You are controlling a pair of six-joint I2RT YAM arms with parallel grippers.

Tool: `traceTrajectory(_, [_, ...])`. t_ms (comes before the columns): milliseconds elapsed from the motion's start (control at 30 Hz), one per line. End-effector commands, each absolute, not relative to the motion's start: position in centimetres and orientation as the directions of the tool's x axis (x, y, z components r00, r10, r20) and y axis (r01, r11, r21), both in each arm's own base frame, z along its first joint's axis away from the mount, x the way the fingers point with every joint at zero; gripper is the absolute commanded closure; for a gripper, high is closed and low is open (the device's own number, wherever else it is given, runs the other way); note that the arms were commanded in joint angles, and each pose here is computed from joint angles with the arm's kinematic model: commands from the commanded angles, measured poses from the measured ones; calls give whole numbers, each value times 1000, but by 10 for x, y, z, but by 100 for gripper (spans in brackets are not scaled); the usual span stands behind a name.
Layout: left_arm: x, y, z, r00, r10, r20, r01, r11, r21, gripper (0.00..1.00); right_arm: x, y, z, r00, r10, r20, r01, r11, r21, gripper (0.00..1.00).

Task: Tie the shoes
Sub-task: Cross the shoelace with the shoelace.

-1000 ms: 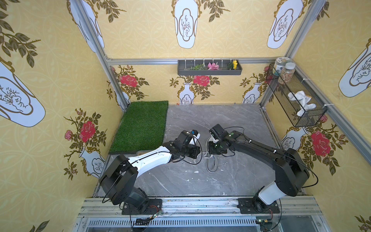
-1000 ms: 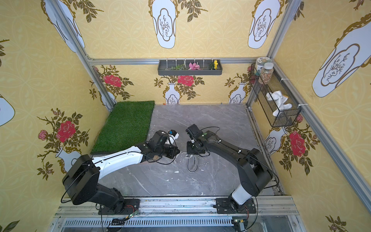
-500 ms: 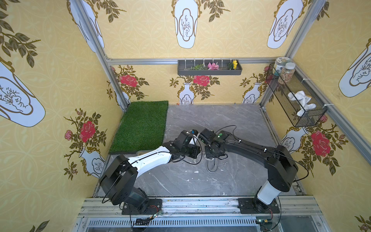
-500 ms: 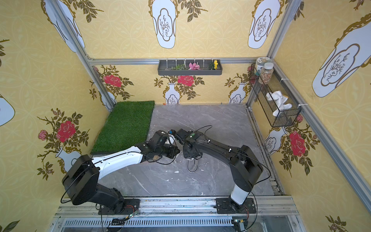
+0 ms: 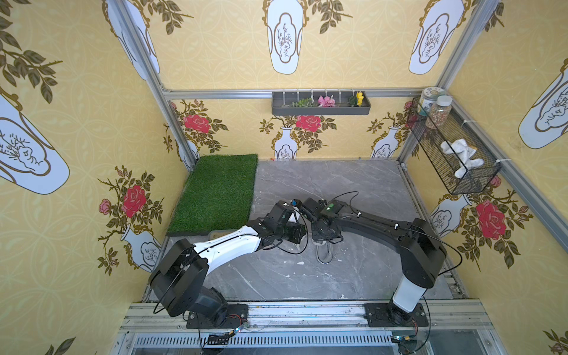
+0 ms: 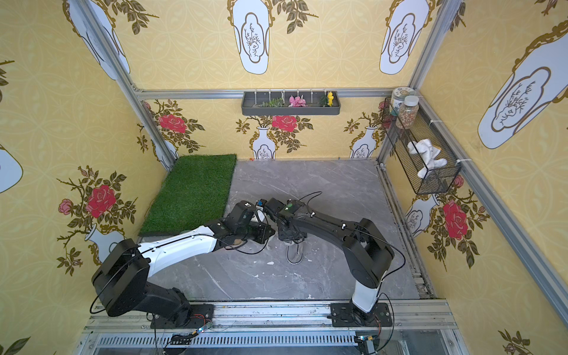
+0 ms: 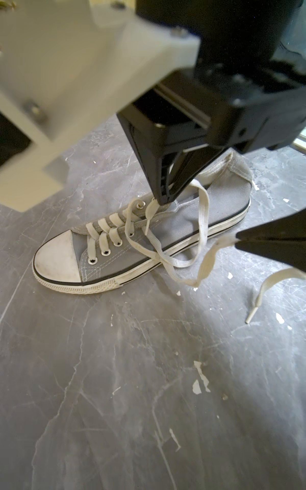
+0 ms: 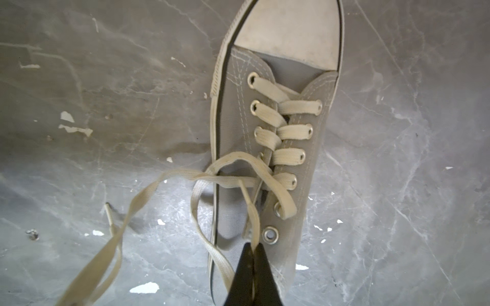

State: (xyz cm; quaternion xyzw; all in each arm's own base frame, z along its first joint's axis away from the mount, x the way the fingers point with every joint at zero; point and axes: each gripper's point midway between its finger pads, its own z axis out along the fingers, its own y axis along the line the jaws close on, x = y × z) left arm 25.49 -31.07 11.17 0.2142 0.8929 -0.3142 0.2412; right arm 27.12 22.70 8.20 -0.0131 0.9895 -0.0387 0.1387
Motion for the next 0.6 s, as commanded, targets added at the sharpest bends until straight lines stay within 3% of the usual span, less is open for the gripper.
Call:
traceTrajectory(0, [256, -314, 115, -785, 220, -579, 542, 697, -470, 100, 271, 225, 84, -955, 5, -295, 32, 995, -89, 100])
traceTrajectory(567, [253, -314, 116, -786, 204, -584, 540, 686, -487, 100, 262, 224, 77, -928, 163, -334, 182, 983, -26, 100])
